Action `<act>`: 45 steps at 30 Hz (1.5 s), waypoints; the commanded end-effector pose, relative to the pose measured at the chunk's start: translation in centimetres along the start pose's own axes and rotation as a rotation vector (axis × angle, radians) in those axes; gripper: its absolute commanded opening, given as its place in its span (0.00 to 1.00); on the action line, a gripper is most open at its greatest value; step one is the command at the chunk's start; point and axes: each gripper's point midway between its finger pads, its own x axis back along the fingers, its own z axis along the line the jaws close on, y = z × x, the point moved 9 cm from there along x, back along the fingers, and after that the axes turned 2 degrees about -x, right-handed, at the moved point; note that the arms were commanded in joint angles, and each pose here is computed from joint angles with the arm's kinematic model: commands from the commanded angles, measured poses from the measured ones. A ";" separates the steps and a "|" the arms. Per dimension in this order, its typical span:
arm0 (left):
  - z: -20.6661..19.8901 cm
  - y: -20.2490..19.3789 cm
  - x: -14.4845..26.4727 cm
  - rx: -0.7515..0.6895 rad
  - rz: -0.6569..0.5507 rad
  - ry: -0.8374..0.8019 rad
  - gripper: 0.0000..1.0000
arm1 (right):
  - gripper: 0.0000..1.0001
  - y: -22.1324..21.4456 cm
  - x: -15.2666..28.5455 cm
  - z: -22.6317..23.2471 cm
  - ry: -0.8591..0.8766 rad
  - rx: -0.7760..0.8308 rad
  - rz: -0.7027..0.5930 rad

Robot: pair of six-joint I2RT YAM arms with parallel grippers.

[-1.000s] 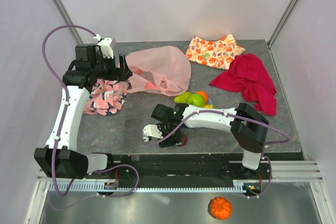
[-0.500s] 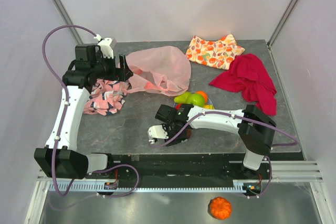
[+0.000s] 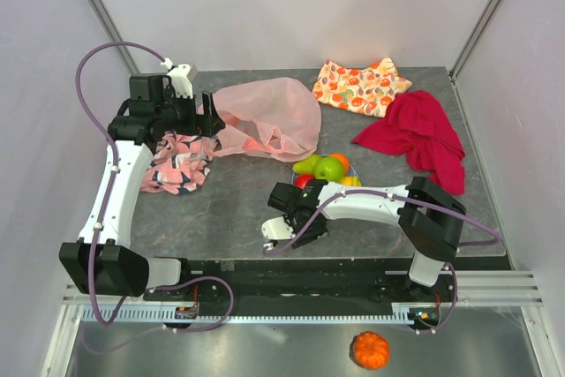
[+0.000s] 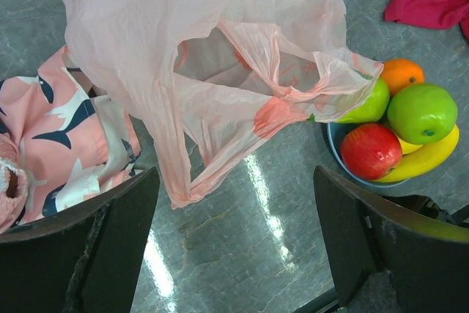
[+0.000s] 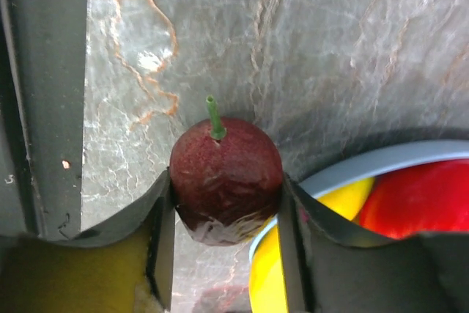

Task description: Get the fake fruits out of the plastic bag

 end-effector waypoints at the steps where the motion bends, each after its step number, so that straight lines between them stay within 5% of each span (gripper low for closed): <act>1: -0.2 1.0 0.2 0.000 -0.042 -0.028 0.92 | 0.42 0.0 2.3 -0.7 -0.075 0.025 -0.020; 6: -0.2 1.0 -0.3 0.012 -0.035 -0.044 0.92 | 0.34 0.6 6.9 -1.5 -0.145 0.024 -0.075; 10: -0.2 1.4 -0.4 0.018 -0.042 -0.056 0.92 | 0.33 -0.9 8.9 -1.6 -0.239 0.007 0.023; 15: -0.2 1.6 -0.7 0.024 -0.044 -0.062 0.92 | 0.35 -2.9 7.8 -1.2 -0.297 -0.020 0.171; 24: -0.3 1.9 -0.8 0.028 -0.048 -0.072 0.92 | 0.38 -3.6 6.2 -2.1 -0.390 -0.077 0.246; 30: -0.3 1.6 -0.7 0.029 -0.045 -0.073 0.92 | 0.45 -3.7 6.0 -2.2 -0.421 -0.061 0.267; 36: -0.4 1.6 -0.6 0.029 -0.047 -0.076 0.92 | 0.64 -4.1 5.6 -2.2 -0.436 -0.051 0.283; 45: -0.5 1.6 -0.5 0.028 -0.048 -0.082 0.92 | 0.75 -4.2 6.0 -2.3 -0.450 -0.048 0.282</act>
